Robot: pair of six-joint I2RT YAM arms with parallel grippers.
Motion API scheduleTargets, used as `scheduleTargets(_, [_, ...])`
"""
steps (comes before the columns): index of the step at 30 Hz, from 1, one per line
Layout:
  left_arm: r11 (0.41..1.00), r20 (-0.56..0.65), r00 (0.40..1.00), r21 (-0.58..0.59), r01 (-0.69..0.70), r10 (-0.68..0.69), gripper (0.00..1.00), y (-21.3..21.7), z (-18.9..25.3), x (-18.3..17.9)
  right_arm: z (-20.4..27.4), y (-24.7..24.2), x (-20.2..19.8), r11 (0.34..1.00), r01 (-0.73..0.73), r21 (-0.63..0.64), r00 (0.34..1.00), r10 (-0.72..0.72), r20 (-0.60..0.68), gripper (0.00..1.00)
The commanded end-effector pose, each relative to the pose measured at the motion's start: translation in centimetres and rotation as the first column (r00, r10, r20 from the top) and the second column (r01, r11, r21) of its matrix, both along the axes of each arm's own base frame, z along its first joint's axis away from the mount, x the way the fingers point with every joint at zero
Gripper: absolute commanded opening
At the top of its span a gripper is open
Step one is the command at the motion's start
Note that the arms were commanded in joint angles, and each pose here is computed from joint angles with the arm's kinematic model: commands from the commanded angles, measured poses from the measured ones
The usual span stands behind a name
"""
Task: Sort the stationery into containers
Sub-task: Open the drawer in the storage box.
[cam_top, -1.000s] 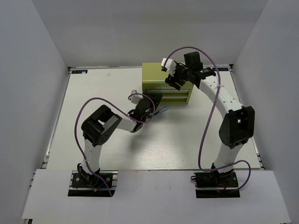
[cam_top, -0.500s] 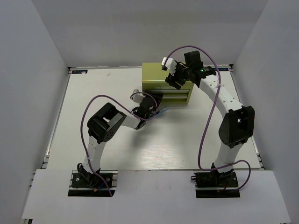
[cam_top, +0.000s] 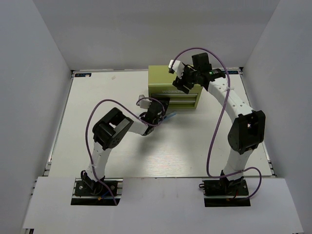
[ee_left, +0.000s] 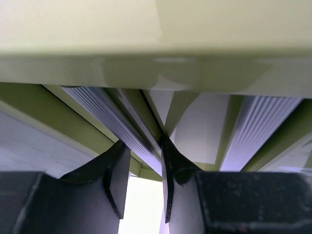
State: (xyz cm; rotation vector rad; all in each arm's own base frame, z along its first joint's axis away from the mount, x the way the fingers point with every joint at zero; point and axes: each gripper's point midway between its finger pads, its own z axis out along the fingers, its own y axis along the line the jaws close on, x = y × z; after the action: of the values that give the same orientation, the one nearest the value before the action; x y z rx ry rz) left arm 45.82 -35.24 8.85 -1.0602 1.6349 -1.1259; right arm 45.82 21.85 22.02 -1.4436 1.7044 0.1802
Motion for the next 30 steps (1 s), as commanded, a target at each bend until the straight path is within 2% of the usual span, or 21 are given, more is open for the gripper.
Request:
scheduleTargets(1, [0.996,0.016,0.996,0.014,-0.089,0.088,0.25,1.9,-0.2,1.9,0.0,-0.6,0.5,1.0,0.024,-0.015,1.0,-0.024,-0.013,0.71])
scheduleTargets(4, [0.997,-0.002,0.997,0.028,-0.078,0.078,0.15,2.4,-1.6,1.0,-0.4,-0.8,0.6,0.999,0.034,-0.03,0.999,-0.035,-0.025,0.71])
scheduleTargets(6, [0.998,0.008,0.998,0.015,-0.06,0.06,0.09,2.2,-1.0,0.2,-1.0,-0.8,1.0,0.998,0.052,-0.041,0.998,-0.054,-0.038,0.71])
scheduleTargets(8, [0.999,0.003,0.999,0.02,-0.049,0.049,0.07,2.4,-1.4,-1.0,-1.1,-0.8,1.2,0.997,0.065,-0.047,0.996,-0.068,-0.057,0.71])
scheduleTargets(11, [0.999,-0.011,1.0,0.024,-0.025,0.026,0.06,2.8,-2.0,-2.0,-2.0,-1.1,1.5,0.994,0.082,-0.068,0.992,-0.087,-0.087,0.71])
scheduleTargets(17, [1.0,0.019,0.999,-0.007,0.029,-0.029,0.06,2.3,-0.4,-3.4,-3.3,-1.4,2.0,0.99,0.104,-0.094,0.987,-0.115,-0.111,0.71])
scheduleTargets(27, [0.997,0.01,0.998,0.035,0.063,-0.063,0.05,2.2,0.3,-5.0,-4.1,-2.0,2.2,0.984,0.13,-0.124,0.982,-0.145,-0.123,0.71])
scheduleTargets(29, [0.997,0.007,0.997,0.034,0.073,-0.074,0.1,2.1,0.5,-5.1,-4.1,-2.0,2.0,0.984,0.125,-0.124,0.982,-0.141,-0.125,0.71])
scheduleTargets(30, [0.996,0.005,0.996,0.031,0.085,-0.085,0.27,1.9,0.5,-5.3,-4.2,-1.9,1.7,0.985,0.119,-0.124,0.983,-0.135,-0.127,0.71])
